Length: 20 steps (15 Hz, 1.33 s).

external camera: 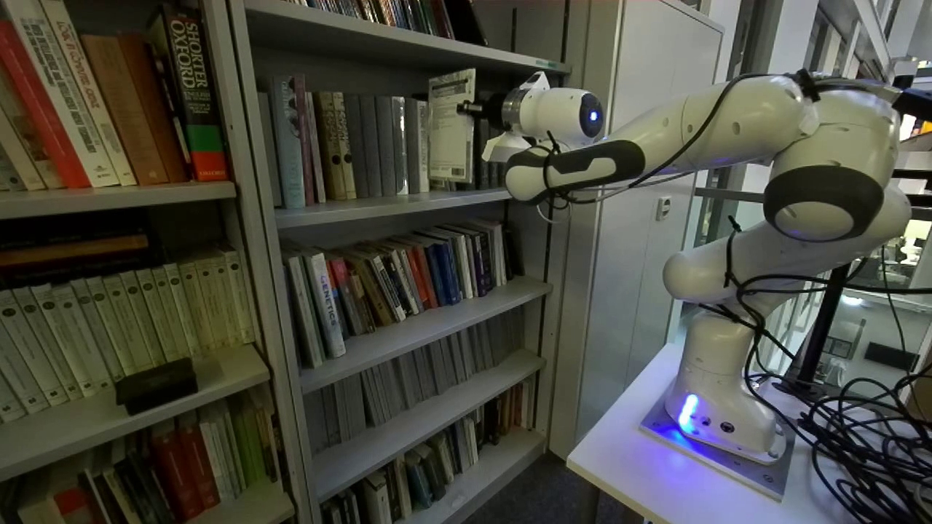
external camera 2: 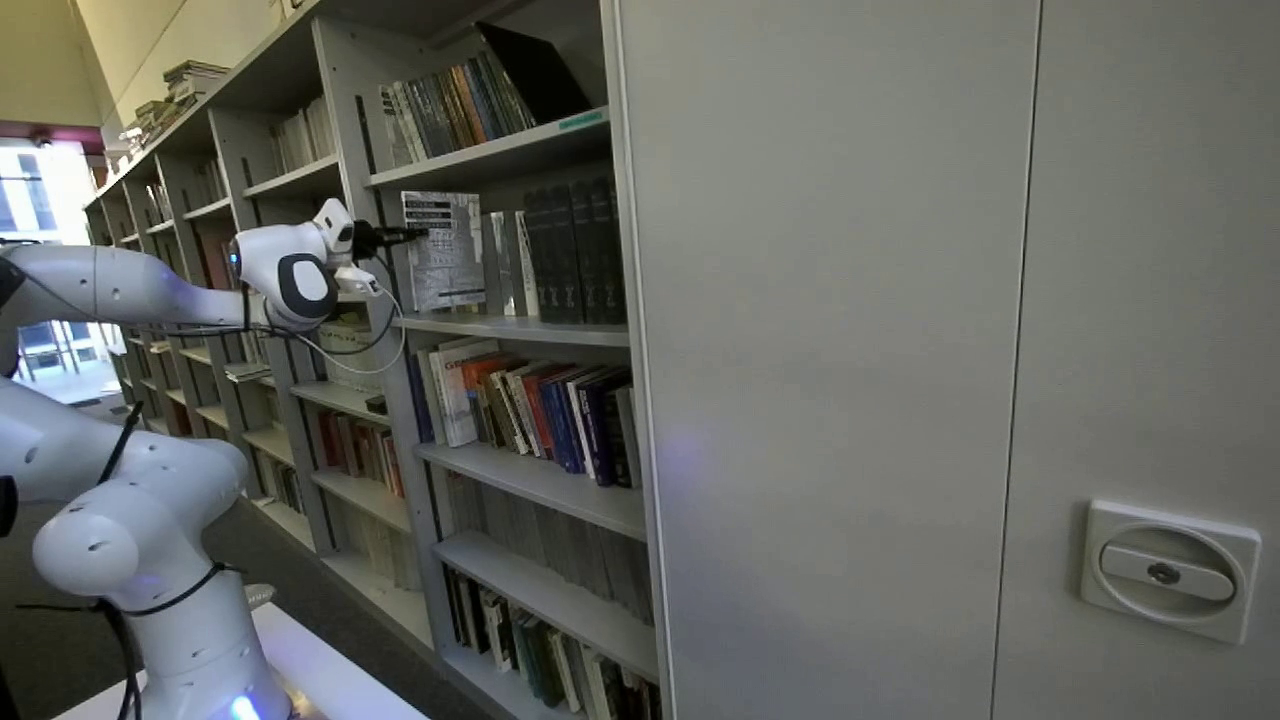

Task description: Move the thin white book to the right

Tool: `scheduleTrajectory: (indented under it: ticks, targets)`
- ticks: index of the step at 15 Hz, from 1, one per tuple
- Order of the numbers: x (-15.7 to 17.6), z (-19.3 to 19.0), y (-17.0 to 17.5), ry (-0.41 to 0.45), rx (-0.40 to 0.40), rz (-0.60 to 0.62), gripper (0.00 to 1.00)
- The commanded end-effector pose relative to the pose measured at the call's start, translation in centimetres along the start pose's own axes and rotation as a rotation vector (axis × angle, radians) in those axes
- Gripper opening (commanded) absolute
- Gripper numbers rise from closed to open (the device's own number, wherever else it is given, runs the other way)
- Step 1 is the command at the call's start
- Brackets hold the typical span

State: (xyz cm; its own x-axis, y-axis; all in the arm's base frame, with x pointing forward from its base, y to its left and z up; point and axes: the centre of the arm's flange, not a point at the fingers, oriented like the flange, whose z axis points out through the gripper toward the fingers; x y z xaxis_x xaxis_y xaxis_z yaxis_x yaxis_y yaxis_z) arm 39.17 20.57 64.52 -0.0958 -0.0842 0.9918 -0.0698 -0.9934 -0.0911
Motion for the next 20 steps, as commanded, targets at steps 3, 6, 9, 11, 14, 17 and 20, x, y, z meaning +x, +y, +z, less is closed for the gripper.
scheduleTrajectory:
  ticks: [3, 6, 9, 11, 14, 17, 20]
  targets:
    - [-1.1, 1.3, 1.6, 0.028, -0.006, -0.016, 0.02]
    - [-1.4, 1.8, 1.4, 0.023, -0.009, -0.022, 0.02]
    - [-1.9, 2.1, 1.3, 0.017, -0.014, -0.029, 0.02]
    - [-2.1, 2.3, 1.3, 0.014, -0.018, -0.033, 0.02]
    - [-2.4, 2.5, 1.4, 0.009, -0.028, -0.036, 0.02]
    - [-2.6, 2.7, 1.3, 0.007, -0.031, -0.038, 0.02]
    - [-2.8, 2.9, 1.2, 0.003, -0.033, -0.039, 0.02]
